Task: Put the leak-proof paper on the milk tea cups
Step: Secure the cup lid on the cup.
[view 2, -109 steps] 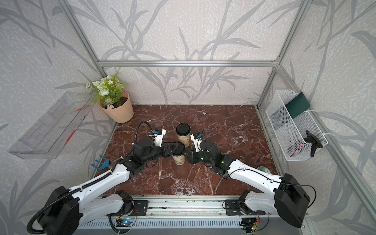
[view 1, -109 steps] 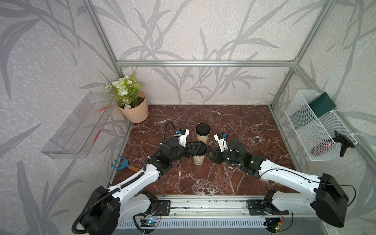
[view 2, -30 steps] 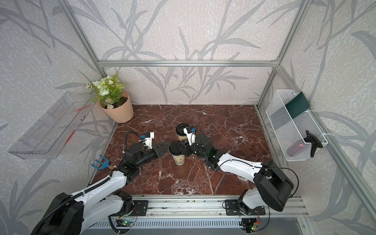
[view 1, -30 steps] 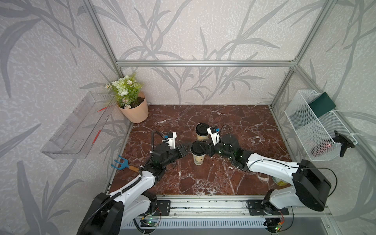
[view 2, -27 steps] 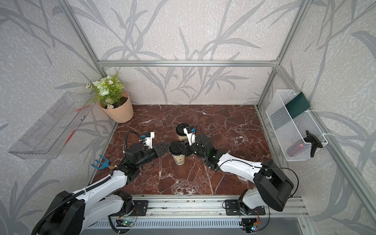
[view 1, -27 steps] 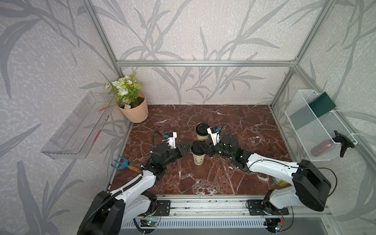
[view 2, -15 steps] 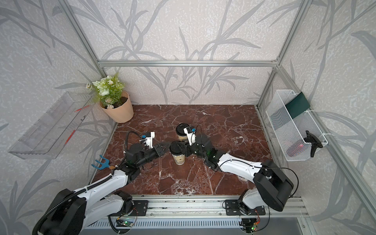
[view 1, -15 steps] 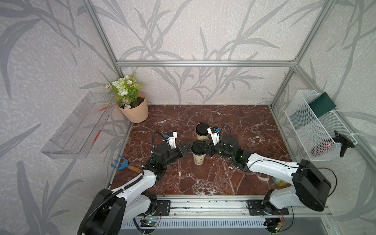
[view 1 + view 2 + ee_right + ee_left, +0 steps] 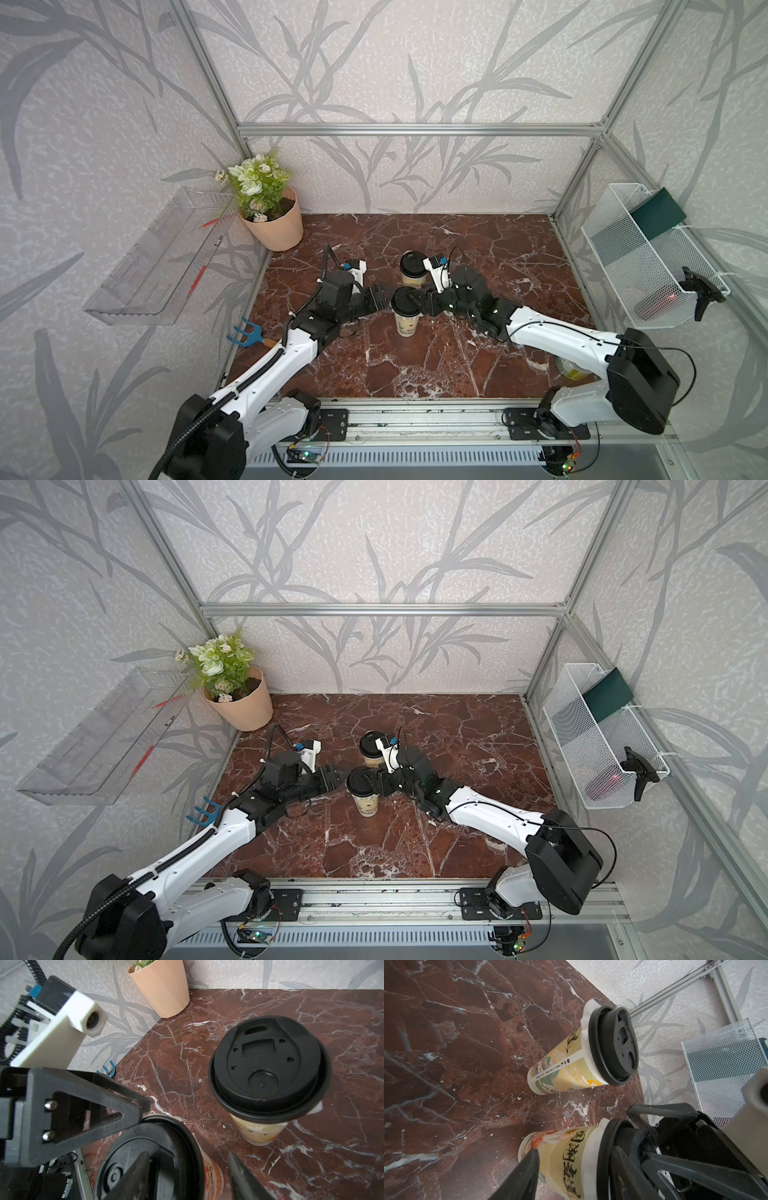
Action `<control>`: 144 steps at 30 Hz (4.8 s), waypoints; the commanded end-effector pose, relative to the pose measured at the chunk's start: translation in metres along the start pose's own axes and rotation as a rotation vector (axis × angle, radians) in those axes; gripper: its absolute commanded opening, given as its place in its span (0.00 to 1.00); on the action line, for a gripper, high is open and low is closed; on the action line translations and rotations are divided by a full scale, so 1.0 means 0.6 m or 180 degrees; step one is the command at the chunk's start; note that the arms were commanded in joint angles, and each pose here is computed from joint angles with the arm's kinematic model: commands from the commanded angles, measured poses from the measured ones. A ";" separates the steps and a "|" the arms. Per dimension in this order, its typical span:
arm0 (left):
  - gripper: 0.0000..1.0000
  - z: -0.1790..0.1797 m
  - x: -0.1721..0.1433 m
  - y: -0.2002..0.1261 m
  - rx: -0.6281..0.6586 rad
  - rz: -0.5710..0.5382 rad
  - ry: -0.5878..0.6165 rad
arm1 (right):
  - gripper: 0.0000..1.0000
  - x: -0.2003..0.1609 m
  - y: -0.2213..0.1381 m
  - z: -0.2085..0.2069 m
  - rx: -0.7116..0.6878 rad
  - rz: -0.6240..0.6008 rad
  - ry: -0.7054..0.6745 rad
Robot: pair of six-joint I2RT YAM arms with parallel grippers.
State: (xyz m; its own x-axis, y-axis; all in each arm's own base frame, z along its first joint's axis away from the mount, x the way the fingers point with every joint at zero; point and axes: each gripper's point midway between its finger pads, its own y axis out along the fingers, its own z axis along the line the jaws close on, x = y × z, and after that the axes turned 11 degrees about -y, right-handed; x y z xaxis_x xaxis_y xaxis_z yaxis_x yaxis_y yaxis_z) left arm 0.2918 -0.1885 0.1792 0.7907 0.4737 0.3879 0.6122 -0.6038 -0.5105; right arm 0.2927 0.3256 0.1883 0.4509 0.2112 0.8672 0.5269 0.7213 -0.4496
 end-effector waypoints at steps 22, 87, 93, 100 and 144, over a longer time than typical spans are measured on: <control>0.58 -0.006 0.002 -0.014 0.0054 0.0039 0.0262 | 0.64 -0.066 0.013 -0.008 -0.0060 0.0583 -0.0080; 0.29 0.191 -0.163 0.074 0.0431 0.0512 -0.0284 | 0.57 -0.253 0.020 -0.041 -0.0377 0.1154 -0.0098; 0.29 0.216 -0.181 0.068 0.0677 0.0605 -0.0209 | 0.56 -0.257 0.021 -0.042 -0.0402 0.1217 -0.0100; 0.27 0.256 -0.214 0.078 0.0874 0.0804 -0.0222 | 0.56 -0.273 0.017 -0.049 -0.0459 0.1309 -0.0085; 0.57 -0.006 -0.033 -0.030 -0.0458 -0.0483 0.0190 | 0.55 -0.278 0.022 -0.045 -0.0470 0.1273 -0.0022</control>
State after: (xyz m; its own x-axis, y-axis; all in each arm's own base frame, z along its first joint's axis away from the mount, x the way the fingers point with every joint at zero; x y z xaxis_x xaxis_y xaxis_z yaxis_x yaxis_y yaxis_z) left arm 0.2579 -0.1786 0.1521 0.7063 0.5207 0.4795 0.7054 -0.5750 -0.4145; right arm 0.2961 0.3347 0.1742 0.3988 0.1084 0.9106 0.6160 0.7040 -0.3535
